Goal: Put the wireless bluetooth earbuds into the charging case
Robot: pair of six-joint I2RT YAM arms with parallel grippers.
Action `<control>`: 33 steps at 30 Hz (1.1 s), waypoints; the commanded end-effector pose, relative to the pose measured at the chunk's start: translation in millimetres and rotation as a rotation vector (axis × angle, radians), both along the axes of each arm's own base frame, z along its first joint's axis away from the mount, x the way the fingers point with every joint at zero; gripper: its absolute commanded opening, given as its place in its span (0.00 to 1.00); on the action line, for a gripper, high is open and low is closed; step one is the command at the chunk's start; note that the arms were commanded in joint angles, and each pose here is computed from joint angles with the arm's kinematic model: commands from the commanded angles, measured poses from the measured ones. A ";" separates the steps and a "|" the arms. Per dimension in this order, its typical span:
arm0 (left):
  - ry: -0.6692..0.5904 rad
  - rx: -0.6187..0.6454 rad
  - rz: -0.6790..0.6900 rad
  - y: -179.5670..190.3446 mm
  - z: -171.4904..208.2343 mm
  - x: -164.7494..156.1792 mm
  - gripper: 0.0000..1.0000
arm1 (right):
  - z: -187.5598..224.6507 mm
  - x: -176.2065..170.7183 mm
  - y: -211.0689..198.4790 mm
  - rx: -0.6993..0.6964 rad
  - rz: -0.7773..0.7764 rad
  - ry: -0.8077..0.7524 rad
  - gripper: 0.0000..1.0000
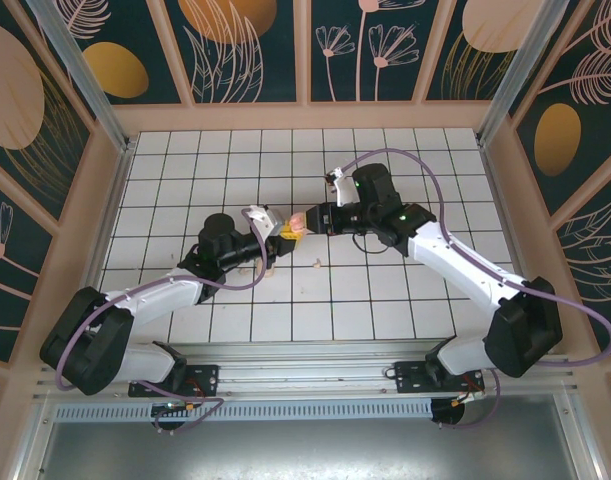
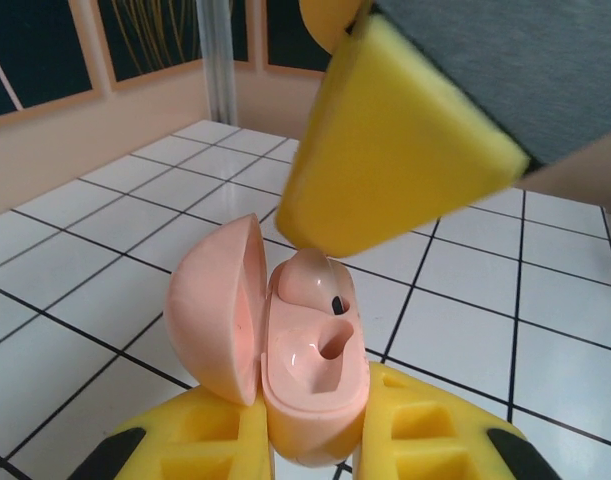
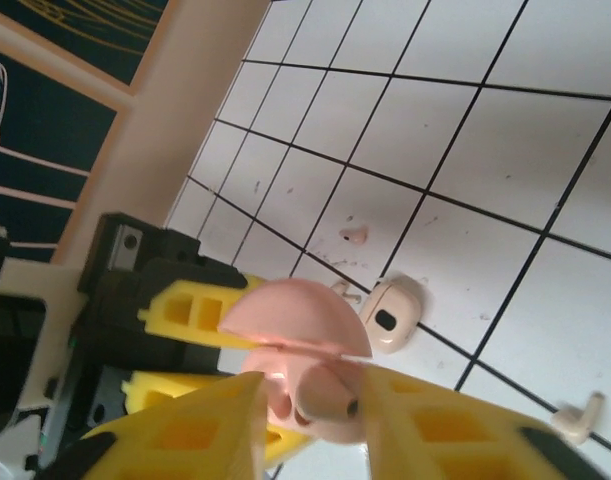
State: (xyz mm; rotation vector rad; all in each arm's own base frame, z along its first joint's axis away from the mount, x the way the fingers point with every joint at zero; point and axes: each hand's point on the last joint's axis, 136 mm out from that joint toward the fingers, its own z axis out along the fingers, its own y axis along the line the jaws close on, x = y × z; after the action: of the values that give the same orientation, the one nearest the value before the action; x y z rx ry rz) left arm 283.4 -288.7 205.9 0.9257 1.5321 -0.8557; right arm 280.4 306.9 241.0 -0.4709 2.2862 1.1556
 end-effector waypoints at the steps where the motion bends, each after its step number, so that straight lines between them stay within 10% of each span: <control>1: -0.070 -0.044 0.036 4.0 25.9 5.4 0.14 | 46.0 3.5 -6.1 0.059 -0.028 -0.084 0.35; 12: 0.028 -0.095 0.245 79.0 13.8 45.3 0.15 | 43.0 22.0 -10.7 -0.055 -0.138 0.005 0.35; 33: 0.324 -0.294 0.710 209.6 -25.1 100.3 0.13 | -89.9 19.6 144.1 -0.366 0.126 -0.039 0.42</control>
State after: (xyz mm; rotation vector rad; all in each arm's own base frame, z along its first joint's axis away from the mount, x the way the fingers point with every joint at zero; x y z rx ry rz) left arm 379.3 -87.9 173.8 0.0709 1.8106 -0.6724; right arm 301.0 436.9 154.0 -0.6384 2.5407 0.8254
